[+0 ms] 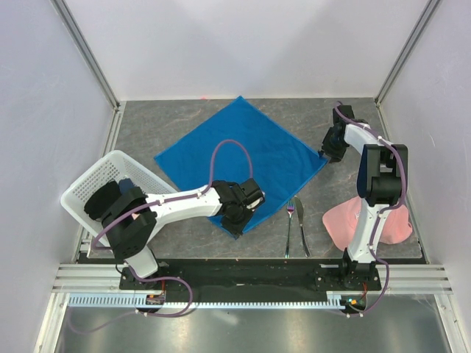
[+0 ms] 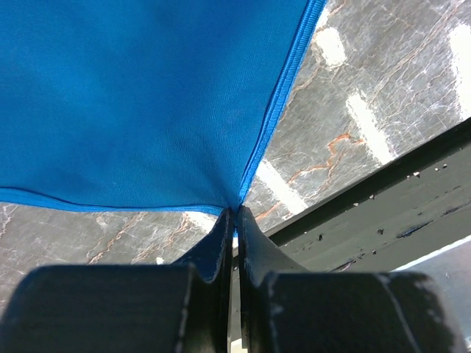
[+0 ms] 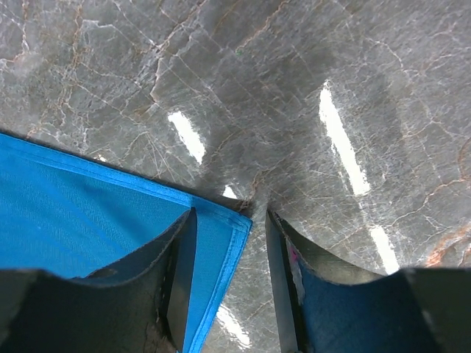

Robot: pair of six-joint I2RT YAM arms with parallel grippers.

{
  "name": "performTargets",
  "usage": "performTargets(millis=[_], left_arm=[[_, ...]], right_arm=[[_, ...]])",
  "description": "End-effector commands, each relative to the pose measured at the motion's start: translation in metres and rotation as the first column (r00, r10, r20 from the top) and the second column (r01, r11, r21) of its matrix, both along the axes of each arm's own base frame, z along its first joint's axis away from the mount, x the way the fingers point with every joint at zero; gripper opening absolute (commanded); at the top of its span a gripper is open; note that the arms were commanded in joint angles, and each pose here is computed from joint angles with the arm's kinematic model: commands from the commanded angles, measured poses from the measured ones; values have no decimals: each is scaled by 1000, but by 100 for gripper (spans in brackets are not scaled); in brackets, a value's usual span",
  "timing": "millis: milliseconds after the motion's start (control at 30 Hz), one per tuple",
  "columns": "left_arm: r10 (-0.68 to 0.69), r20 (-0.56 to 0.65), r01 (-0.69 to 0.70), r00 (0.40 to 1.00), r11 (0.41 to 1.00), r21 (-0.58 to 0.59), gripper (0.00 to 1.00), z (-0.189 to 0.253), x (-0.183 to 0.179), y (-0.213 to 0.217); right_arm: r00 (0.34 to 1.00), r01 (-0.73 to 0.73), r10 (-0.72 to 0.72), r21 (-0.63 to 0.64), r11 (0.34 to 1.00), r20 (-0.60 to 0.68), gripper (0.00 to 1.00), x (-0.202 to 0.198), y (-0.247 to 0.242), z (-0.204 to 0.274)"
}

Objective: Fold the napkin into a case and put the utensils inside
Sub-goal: Pick up the flattened napkin from the center of the board.

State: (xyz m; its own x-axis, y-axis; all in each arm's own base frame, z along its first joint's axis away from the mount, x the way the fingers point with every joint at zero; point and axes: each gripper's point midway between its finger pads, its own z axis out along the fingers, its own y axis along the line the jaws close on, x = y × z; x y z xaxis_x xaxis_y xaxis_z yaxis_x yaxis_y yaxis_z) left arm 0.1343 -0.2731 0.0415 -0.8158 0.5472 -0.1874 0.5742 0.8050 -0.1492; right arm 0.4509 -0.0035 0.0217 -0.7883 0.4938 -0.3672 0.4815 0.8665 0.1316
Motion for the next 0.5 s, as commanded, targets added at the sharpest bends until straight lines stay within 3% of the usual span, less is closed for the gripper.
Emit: performTargets(millis=[0,67,167,200,400,467], left_arm=[[-18,32,19,999,998,-54,2,18,8,-6],[-14,32,16,999,998,-53,2,18,8,-5],[3,37,-1,999,999,-49,2,18,11,-2],[8,39,-6,999,999,-50,2,18,12,-1],[86,78,-81,993,995,-61,2,28,28,8],[105,101,-97,989,992,-79,2,37,35,9]], right_arm=[[1000,17,-16,-23,1000,12,49,8,3,-8],[1000,26,-26,-11,1000,6,48,6,5,-13],[999,41,-41,5,999,4,38,4,7,-17],[999,43,-43,16,999,9,29,5,9,-16],[988,38,-51,91,995,144,0,30,22,13],[980,13,-39,133,991,194,0,39,29,28]])
